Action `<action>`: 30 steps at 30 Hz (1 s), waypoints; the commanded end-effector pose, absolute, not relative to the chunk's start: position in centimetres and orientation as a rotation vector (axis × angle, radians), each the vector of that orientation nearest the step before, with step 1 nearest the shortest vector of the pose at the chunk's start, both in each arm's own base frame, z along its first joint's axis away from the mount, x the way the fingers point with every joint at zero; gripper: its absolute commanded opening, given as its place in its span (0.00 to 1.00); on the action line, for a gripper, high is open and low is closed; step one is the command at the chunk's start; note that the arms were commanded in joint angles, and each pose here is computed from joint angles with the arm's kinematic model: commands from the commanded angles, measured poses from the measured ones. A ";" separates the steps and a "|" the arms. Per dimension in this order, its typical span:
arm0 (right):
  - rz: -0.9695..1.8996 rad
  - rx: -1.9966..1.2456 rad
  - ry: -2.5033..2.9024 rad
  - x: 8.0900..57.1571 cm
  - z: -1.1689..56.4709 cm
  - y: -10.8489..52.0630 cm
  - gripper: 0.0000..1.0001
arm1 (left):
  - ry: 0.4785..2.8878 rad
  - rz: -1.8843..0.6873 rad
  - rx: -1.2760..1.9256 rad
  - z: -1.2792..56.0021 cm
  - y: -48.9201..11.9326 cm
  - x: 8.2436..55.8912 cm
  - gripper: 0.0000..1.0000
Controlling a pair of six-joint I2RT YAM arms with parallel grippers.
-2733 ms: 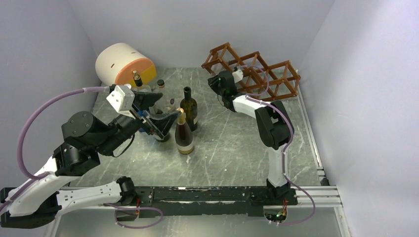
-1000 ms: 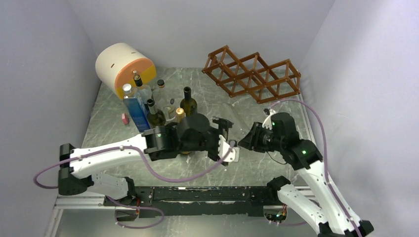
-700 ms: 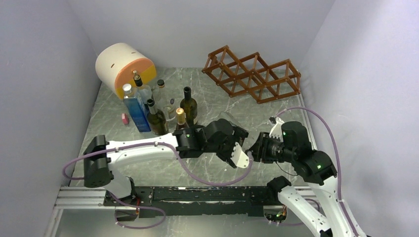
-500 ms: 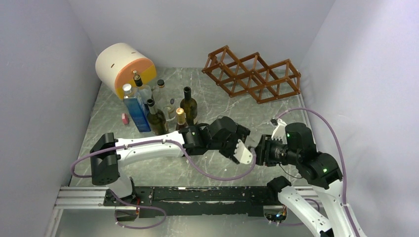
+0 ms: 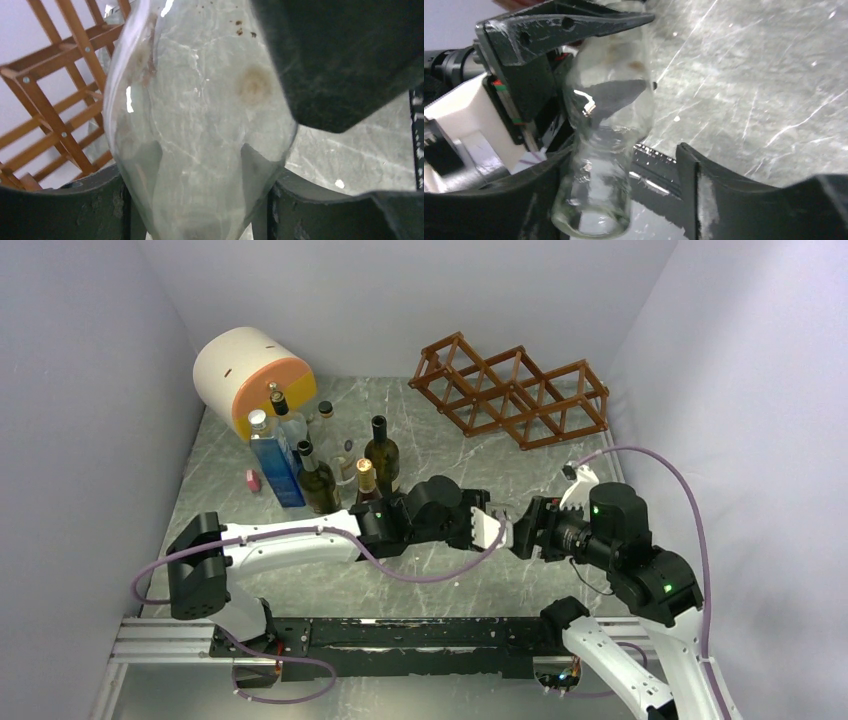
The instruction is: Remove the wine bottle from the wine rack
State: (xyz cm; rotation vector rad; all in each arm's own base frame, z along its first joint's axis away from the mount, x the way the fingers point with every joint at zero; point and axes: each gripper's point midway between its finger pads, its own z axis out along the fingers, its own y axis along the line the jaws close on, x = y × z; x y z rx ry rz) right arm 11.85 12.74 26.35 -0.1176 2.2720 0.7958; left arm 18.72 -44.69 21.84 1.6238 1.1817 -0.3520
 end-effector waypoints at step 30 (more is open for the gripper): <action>0.861 -0.091 1.718 23.3 36.3 16.7 0.23 | 1.494 -0.817 1.079 28.5 -43.8 18.8 0.07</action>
